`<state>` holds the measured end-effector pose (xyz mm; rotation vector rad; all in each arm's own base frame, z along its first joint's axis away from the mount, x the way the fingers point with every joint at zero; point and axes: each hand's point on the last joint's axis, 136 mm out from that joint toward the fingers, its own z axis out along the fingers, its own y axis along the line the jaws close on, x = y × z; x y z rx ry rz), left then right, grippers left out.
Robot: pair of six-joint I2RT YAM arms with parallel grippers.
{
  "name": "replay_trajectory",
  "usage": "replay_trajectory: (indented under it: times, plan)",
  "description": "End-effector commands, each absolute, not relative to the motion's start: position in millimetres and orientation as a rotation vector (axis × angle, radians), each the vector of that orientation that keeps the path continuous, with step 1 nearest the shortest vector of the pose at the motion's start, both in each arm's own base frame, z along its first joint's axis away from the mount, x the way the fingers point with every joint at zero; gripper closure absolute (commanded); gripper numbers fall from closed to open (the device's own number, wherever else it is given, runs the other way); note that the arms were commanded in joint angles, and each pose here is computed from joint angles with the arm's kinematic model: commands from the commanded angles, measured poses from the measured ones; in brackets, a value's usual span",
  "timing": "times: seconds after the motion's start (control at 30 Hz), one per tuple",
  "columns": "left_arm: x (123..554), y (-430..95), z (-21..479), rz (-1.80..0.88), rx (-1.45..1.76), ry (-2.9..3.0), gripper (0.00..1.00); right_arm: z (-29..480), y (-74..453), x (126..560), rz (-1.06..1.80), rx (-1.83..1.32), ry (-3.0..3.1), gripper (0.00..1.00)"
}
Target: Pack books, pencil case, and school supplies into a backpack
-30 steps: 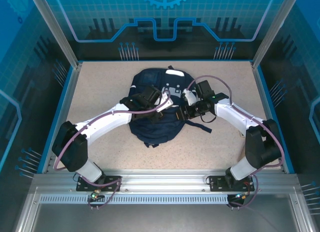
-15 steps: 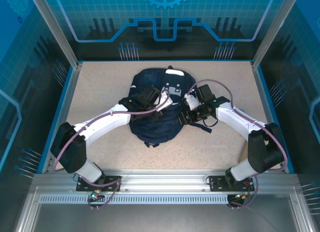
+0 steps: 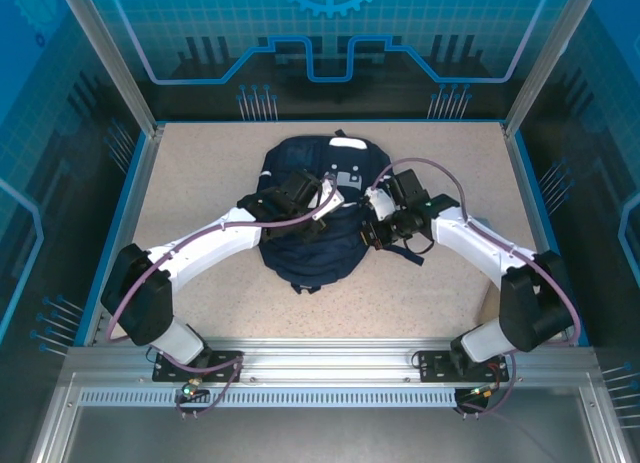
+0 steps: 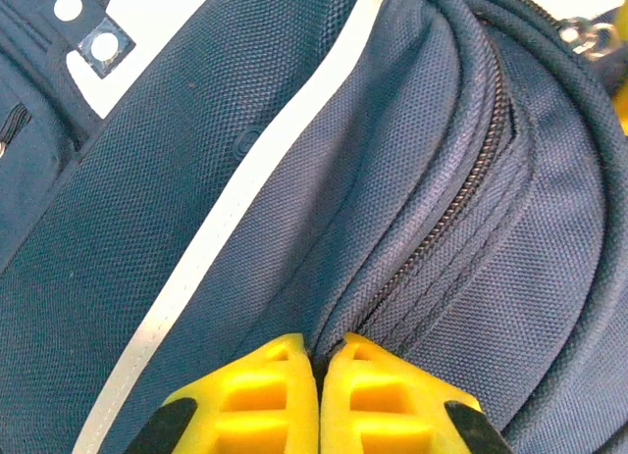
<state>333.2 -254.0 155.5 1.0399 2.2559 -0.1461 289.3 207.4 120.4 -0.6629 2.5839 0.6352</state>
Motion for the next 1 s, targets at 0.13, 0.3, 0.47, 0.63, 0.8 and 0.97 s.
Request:
replay_trajectory:
  times: [0.13, 0.3, 0.47, 0.63, 0.8, 0.97]
  plan:
    - [363, -269, 198, -0.286, 0.71, 2.187, 1.0, 137, 239, 250, 0.81, -0.738, 2.477, 0.94]
    - [363, -282, 200, -0.398, 0.672, 2.169, 1.0, 134, 261, 243, 0.844, -0.779, 2.463, 0.94]
    - [359, -285, 198, -0.467, 0.624, 2.162, 1.0, 132, 284, 240, 0.919, -0.765, 2.455, 0.93]
    - [355, -279, 193, -0.467, 0.591, 2.154, 1.0, 138, 274, 248, 0.937, -0.576, 2.463, 0.83]
    - [349, -277, 191, -0.478, 0.61, 2.143, 1.0, 158, 243, 257, 1.008, -0.334, 2.466, 0.66]
    - [345, -280, 197, -0.516, 0.623, 2.102, 1.0, 168, 216, 275, 1.108, 0.036, 2.479, 0.39]
